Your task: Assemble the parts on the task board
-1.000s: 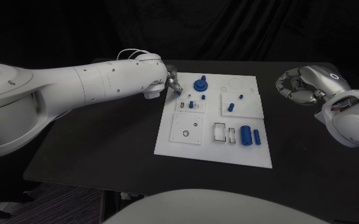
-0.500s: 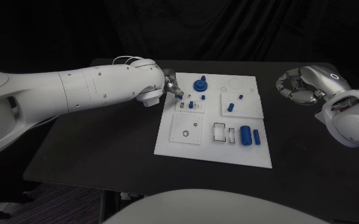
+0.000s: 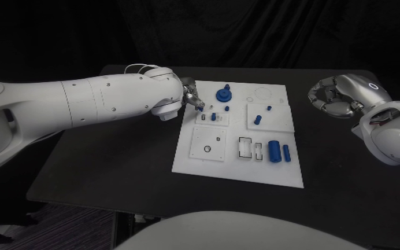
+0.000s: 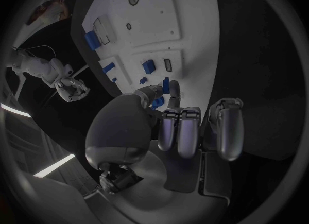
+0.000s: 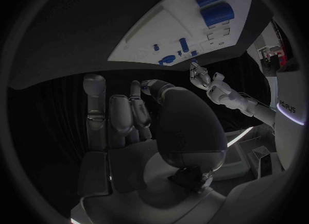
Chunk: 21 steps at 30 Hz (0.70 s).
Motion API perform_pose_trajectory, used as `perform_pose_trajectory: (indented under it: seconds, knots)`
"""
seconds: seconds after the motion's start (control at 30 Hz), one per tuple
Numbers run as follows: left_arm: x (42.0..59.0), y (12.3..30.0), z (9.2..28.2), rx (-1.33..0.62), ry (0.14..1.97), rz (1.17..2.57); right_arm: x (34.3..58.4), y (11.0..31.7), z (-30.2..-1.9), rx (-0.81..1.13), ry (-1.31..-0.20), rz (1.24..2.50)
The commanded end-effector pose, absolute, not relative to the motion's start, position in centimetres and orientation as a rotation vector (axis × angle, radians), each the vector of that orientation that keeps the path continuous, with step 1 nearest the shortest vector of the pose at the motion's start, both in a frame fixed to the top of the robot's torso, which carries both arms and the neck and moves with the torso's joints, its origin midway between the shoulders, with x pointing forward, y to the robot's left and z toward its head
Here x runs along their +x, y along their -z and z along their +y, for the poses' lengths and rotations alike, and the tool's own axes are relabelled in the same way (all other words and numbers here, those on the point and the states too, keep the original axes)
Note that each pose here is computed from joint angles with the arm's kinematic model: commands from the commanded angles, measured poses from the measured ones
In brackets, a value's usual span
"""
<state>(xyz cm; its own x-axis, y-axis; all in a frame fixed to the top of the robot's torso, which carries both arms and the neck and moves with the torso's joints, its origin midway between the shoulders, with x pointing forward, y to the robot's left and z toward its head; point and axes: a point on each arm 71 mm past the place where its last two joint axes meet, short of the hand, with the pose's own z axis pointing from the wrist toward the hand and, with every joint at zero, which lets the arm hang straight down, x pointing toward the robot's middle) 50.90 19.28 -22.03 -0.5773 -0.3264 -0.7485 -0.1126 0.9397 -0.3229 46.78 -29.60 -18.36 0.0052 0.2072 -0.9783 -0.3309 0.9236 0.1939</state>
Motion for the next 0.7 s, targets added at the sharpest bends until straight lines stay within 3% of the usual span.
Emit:
perform_pose_trajectory:
  seconds: [0.03, 0.7]
  knots:
    - [50.88, 21.99, 19.09, -0.262, 0.278, 2.167, 46.78, 18.48, -29.75, -0.092, -0.406, 1.515]
    - [50.03, 22.94, 18.69, -0.237, 0.278, 2.196, 46.74, 18.49, -29.7, -0.09, -0.405, 1.517]
